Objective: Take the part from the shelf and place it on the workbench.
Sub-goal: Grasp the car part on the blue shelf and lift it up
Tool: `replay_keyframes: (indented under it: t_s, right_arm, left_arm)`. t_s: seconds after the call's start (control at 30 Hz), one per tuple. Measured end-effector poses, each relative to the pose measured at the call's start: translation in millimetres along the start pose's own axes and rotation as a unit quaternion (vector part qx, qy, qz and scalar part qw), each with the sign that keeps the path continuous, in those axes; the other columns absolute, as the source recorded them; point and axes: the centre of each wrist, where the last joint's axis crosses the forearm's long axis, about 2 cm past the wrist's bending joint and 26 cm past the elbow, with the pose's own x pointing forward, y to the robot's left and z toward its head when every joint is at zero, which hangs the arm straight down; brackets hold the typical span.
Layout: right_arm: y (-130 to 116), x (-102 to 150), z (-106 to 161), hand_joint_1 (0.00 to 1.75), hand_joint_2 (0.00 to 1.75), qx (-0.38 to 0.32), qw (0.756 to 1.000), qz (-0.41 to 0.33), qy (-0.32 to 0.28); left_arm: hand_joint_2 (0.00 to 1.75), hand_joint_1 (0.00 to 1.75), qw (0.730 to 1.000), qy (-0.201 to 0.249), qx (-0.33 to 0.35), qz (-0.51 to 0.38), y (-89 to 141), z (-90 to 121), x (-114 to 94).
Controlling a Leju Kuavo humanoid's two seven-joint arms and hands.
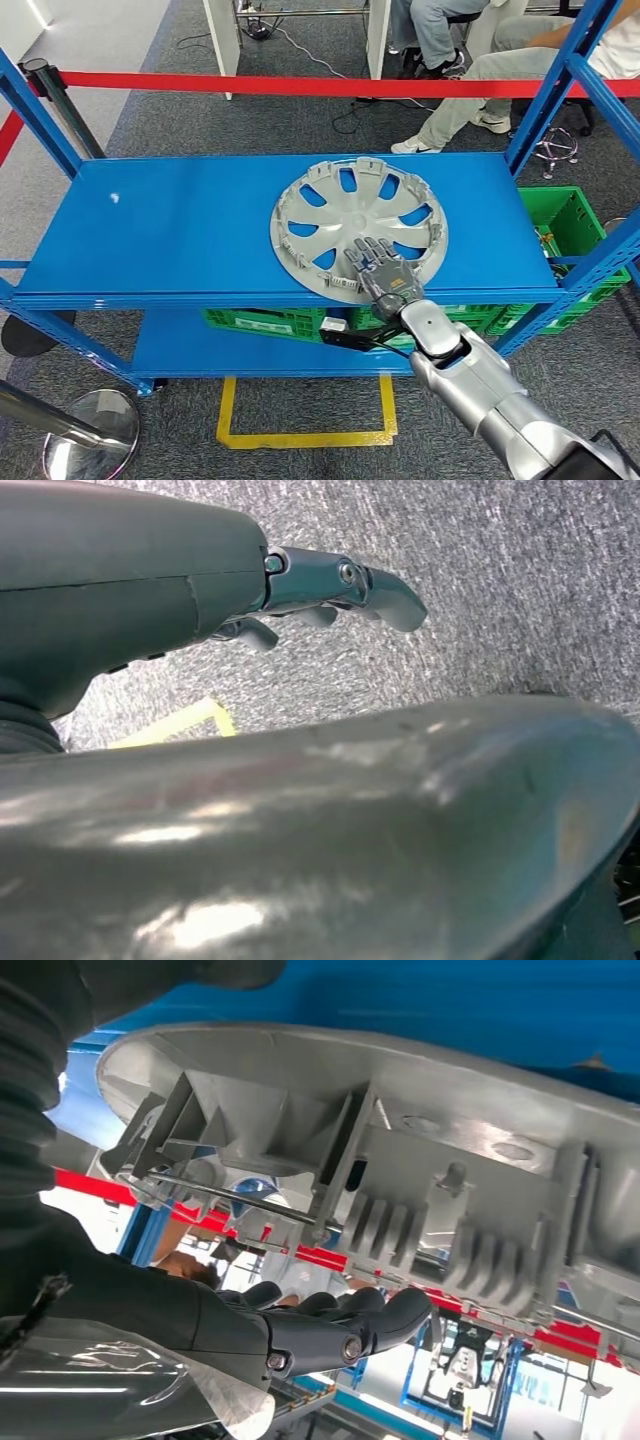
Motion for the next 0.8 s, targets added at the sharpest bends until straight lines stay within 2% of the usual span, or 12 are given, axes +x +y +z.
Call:
replay_keyframes:
  t_s: [0.33,0.8]
  right_arm:
    - [-1.0,-3.5,-4.5,0.00,1.75,0.018,1.000,0.006,0.003]
    - [-4.2,5.6,-3.4,0.00,1.75,0.021,0.999,-0.018,-0.024]
  left_arm:
    - [0.00,0.00,1.000,0.001,0.000,0.004,0.6,0.1,-0.3]
    - [0.00,0.00,1.000,0.000,0.001,0.010,1.5,-0.1,0.1]
